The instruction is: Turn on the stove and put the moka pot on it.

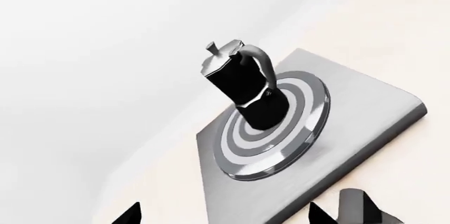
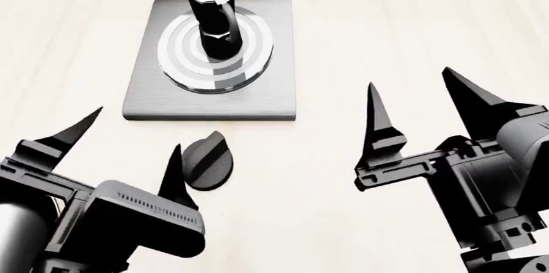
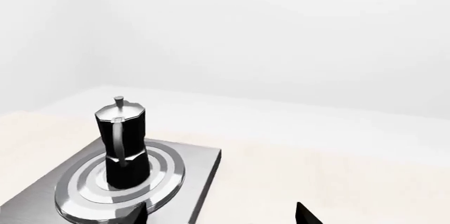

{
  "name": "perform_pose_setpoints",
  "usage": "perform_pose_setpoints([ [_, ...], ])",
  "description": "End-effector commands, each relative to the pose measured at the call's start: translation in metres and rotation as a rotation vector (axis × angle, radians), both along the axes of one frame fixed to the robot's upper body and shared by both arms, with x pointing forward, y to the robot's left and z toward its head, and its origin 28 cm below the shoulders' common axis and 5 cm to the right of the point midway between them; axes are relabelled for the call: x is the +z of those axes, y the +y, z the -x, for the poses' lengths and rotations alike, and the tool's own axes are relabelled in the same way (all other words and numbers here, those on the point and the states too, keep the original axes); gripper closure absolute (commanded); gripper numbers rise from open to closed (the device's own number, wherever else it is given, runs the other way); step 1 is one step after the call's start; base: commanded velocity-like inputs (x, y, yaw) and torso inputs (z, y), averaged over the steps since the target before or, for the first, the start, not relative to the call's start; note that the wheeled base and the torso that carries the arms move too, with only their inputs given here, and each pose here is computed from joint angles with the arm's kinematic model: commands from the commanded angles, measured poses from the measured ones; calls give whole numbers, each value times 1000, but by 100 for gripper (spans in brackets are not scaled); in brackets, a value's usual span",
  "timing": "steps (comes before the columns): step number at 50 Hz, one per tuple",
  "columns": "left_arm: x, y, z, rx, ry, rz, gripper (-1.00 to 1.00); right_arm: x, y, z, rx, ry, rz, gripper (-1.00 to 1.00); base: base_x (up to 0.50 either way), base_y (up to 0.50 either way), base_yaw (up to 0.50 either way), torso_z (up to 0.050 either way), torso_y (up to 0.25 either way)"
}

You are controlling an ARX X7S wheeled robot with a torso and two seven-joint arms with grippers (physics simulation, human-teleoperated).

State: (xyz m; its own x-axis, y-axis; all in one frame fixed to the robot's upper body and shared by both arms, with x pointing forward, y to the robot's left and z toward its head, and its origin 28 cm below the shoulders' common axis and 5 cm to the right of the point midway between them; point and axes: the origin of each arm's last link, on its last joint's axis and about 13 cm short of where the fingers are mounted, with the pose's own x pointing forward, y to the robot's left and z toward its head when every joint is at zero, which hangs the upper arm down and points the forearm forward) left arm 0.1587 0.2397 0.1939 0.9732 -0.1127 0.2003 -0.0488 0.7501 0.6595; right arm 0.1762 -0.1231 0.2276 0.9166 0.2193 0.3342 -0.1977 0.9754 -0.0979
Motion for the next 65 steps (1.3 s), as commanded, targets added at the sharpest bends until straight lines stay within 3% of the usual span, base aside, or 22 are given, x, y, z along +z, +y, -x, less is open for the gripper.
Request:
perform_pose_setpoints([
  [1, 18, 15, -2, 70, -61, 59, -100, 8, -16, 1, -41, -55, 0, -100, 0, 0, 0, 0, 0],
  [23, 41, 61, -5, 294, -136, 67, -100, 29, -57, 21, -254, -128, -34, -100, 0, 0, 0, 0, 0],
  [44, 48, 82, -7, 397, -146, 122, -100, 46, -67, 11, -457, -196, -43, -100, 0, 0, 0, 0, 0],
  [65, 48, 88, -11, 449, -150, 138, -100, 59, -68, 10, -536, -231, -75, -100, 0, 0, 0, 0, 0],
])
